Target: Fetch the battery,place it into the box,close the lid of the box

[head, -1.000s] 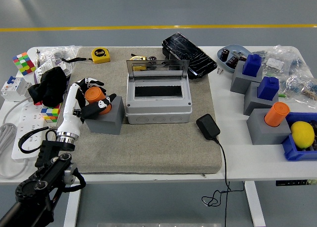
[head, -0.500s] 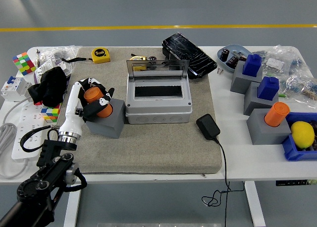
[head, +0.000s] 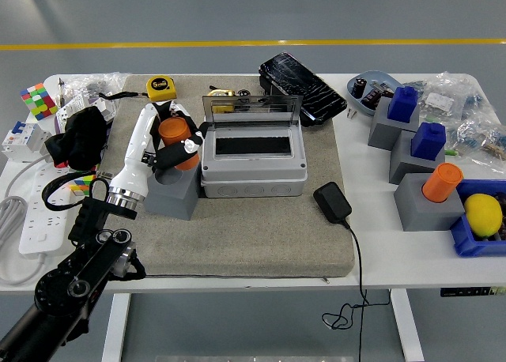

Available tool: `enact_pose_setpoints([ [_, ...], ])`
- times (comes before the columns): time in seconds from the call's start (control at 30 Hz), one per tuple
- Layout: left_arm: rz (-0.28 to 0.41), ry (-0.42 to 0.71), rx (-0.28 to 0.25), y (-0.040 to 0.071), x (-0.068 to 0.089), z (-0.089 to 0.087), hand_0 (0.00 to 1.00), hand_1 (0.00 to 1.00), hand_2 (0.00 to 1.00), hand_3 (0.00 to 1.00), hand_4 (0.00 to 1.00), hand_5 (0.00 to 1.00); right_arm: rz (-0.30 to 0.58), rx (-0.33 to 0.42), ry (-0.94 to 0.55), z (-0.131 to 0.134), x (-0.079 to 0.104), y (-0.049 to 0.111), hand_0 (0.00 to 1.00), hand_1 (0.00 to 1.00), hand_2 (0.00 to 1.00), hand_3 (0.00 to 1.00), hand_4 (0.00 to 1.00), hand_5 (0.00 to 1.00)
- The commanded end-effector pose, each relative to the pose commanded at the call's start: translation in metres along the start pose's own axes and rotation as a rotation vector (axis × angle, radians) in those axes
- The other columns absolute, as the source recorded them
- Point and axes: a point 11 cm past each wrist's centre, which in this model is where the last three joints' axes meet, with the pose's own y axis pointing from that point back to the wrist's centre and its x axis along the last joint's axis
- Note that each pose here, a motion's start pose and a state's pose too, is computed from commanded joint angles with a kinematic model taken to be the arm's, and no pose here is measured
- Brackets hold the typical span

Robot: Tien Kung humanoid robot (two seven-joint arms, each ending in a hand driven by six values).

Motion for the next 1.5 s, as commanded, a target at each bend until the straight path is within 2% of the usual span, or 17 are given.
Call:
enact_pose_setpoints([
  [0.07, -0.081, -0.103, -0.025, -0.011, -0.008, 0.013, 0.195, 0.166, 0.207, 0.291, 0.405, 0.002, 0.001, 0.001, 0.000, 0.000, 0.000, 0.000, 0.636, 0.643, 0.669, 0.573, 0.996, 0.521],
  [0.2, -0.207, -0.255, -0.064, -0.026, -0.026, 0.027, 0.195, 0.166, 0.207, 0.291, 0.405, 0.002, 0.000, 0.002, 0.003, -0.001, 0.000, 0.000, 0.636, 0.643, 0.669, 0.573, 0.996, 0.521],
  [0.5, -0.382, -0.490, -0.111, -0.056, -0.064, 0.041, 0.194, 0.163, 0.210, 0.295, 0.418, 0.002, -0.001, 0.010, 0.007, -0.006, 0.000, 0.000, 0.636, 0.642, 0.669, 0.572, 0.994, 0.519],
  [0.73, -0.450, -0.622, -0.137, -0.071, -0.085, 0.045, 0.197, 0.166, 0.215, 0.303, 0.430, 0.002, 0.000, 0.011, 0.013, -0.006, 0.000, 0.000, 0.634, 0.642, 0.668, 0.571, 0.994, 0.517],
  [0.97, -0.505, -0.746, -0.106, -0.077, -0.085, 0.031, 0.199, 0.171, 0.221, 0.314, 0.437, 0.002, -0.003, 0.014, 0.021, -0.008, -0.001, 0.000, 0.633, 0.643, 0.668, 0.571, 0.993, 0.516],
  [1.23, -0.510, -0.816, -0.097, -0.079, -0.078, 0.021, 0.215, 0.190, 0.230, 0.329, 0.462, 0.002, -0.003, 0.016, 0.022, -0.009, -0.001, 0.000, 0.633, 0.642, 0.668, 0.571, 0.993, 0.516],
  [1.27, -0.507, -0.815, -0.097, -0.079, -0.078, 0.021, 0.231, 0.331, 0.325, 0.417, 0.585, 0.002, -0.003, 0.016, 0.022, -0.009, -0.001, 0.000, 0.633, 0.643, 0.669, 0.571, 0.993, 0.516],
  [1.43, -0.486, -0.809, -0.102, -0.078, -0.076, 0.021, 0.231, 0.331, 0.325, 0.417, 0.585, 0.002, -0.004, 0.016, 0.027, -0.009, -0.002, 0.000, 0.633, 0.643, 0.669, 0.571, 0.993, 0.516],
  [1.47, -0.487, -0.807, -0.103, -0.077, -0.076, 0.020, 0.393, 0.647, 0.622, 0.723, 0.998, 0.002, -0.004, 0.016, 0.028, -0.009, -0.002, 0.000, 0.634, 0.642, 0.668, 0.570, 0.993, 0.515],
  [1.5, -0.486, -0.806, -0.104, -0.077, -0.076, 0.020, 0.393, 0.647, 0.622, 0.723, 0.998, 0.002, -0.004, 0.016, 0.028, -0.009, -0.002, 0.000, 0.634, 0.642, 0.668, 0.570, 0.993, 0.515],
])
